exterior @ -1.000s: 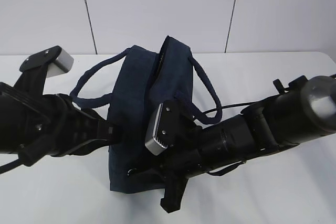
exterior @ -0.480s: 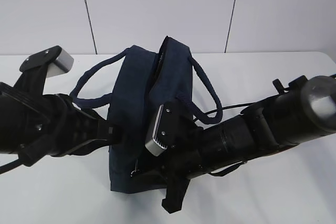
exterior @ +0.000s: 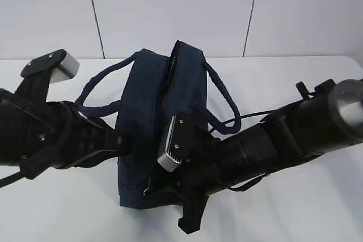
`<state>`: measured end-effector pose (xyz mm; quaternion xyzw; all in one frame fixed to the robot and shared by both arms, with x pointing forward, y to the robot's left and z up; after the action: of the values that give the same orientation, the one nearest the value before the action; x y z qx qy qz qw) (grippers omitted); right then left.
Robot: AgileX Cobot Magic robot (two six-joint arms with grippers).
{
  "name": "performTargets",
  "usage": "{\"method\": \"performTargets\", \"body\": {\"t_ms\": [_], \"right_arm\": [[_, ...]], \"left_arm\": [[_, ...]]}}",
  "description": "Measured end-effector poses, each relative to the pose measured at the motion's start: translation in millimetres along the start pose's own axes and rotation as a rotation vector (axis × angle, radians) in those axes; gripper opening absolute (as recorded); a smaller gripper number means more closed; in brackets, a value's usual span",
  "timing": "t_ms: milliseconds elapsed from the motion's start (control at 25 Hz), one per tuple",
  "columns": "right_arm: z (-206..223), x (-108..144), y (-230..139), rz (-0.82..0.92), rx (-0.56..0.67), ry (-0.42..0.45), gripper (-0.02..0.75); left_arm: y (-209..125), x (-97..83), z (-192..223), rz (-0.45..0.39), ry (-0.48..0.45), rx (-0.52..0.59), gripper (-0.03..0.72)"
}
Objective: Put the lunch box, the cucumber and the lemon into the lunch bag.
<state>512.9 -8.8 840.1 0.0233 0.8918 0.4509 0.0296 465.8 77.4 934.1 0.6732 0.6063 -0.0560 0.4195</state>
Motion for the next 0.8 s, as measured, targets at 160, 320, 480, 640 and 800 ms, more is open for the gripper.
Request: {"method": "performTargets", "body": {"t_ms": [160,320,480,640,800], "right_arm": [[-0.5,3.8,-6.3,0.011,0.040,0.021,-0.013],[-1.0,5.5,-8.1,0.029,0.056,0.033,-0.013],[-5.2,2.8,-5.2,0.012,0.067,0.013,-0.013],[-8.6,1.7,-3.9,0.003,0.080,0.004,-0.013],[-11.7,3.4,-6.1,-0.002,0.110,0.011,-0.013]], "left_arm": [[0.2,0.2,0.0,0.000,0.001,-0.001,0.007],[0.6,0.5,0.0,0.000,0.003,-0.004,0.006],[1.1,0.9,0.0,0.000,0.005,-0.006,0.007],[1.9,1.5,0.0,0.000,0.009,-0.011,0.006],[1.9,1.5,0.0,0.000,0.009,-0.011,0.006]]}}
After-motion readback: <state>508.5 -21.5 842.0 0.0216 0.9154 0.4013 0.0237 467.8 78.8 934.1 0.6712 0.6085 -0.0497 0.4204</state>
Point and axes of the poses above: a point on each arm's last joint axis where the gripper is mounted, z pointing out along that axis toward the gripper, x along the wrist's bending axis when the last joint is at zero, y = z × x, the point moved 8 cm from there along z, pointing out along that axis toward the gripper, and after that the axes turned 9 degrees about -z, right-handed, at the moved point
